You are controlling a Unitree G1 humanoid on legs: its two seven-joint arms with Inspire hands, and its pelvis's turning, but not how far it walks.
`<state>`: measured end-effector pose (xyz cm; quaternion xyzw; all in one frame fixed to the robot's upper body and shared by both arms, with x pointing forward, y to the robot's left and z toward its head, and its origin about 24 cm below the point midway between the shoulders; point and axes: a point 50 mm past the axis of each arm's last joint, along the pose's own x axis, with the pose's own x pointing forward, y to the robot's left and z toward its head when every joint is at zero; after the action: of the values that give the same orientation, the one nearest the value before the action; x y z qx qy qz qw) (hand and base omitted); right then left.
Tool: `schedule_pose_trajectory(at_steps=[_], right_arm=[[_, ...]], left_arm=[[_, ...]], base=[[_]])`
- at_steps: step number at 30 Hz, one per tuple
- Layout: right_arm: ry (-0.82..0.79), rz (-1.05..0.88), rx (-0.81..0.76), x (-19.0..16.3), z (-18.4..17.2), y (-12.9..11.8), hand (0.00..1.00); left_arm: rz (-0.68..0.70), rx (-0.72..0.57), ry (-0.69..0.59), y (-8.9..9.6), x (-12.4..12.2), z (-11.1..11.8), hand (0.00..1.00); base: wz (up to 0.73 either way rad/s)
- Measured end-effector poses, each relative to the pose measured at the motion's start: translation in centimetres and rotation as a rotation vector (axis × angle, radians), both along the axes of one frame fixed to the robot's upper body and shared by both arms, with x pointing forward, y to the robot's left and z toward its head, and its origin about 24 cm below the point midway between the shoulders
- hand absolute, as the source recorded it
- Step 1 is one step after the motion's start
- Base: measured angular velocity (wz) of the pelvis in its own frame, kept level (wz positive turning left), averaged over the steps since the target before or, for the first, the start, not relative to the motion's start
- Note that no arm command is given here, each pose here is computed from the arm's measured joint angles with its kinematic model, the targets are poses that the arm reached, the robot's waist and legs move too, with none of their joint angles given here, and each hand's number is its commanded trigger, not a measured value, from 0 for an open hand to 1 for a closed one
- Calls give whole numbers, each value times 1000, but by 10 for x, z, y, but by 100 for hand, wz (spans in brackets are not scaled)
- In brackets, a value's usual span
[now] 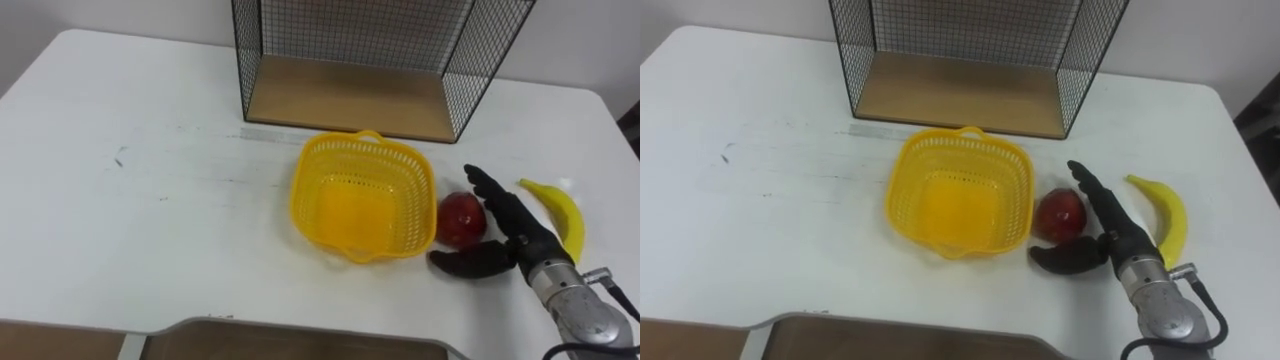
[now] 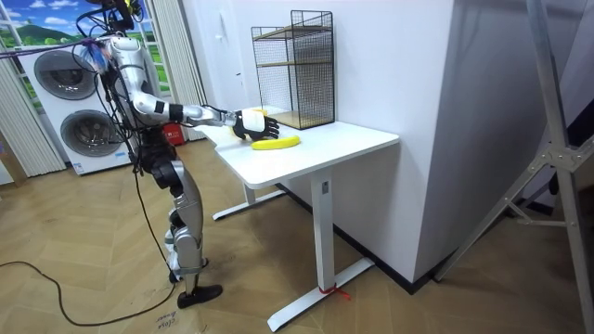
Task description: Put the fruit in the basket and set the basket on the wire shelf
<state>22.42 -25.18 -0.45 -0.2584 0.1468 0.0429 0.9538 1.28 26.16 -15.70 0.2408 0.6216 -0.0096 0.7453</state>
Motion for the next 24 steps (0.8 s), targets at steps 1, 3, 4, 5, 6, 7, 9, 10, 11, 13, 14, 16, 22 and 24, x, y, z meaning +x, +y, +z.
schedule_pose_trajectory(at_steps=[1,3,4,5,6,7,9,10,11,13,14,16,22,24], right_arm=[[1,0,0,0,0,0,0],[2,1,1,0,0,0,0],[2,1,2,0,0,0,0],[2,1,3,0,0,0,0],[7,0,9,0,-1,0,0],[14,0,19,0,-2,-2,0],[23,3,22,2,-4,-3,0],[30,4,25,3,-5,-3,0],[33,5,26,3,-5,-3,0],[42,8,27,4,-6,-3,0],[45,8,27,5,-7,-3,0],[53,6,28,7,-7,-3,0],[59,-11,14,7,-7,-6,100],[58,-31,13,9,-5,-10,100]], left_arm=[[-1,0,3,0,0,0,0],[-3,-4,8,0,-1,0,0],[-3,-9,14,0,-2,0,0],[-4,-11,17,0,-2,-1,0],[-4,-13,22,0,-2,-1,0],[-3,-12,24,0,-2,-1,0],[-2,-11,24,0,-1,-1,0],[-3,-10,22,0,0,-1,0],[-3,-10,20,0,1,-1,0],[-4,-9,17,0,3,0,0],[-4,-9,18,0,3,0,0],[-2,-8,24,0,1,0,0],[5,-2,39,1,-1,-1,0],[5,-2,39,1,-1,-1,0]], base=[[0],[2],[0],[0],[0],[0],[0],[0],[0],[0],[0],[0],[6],[5]])
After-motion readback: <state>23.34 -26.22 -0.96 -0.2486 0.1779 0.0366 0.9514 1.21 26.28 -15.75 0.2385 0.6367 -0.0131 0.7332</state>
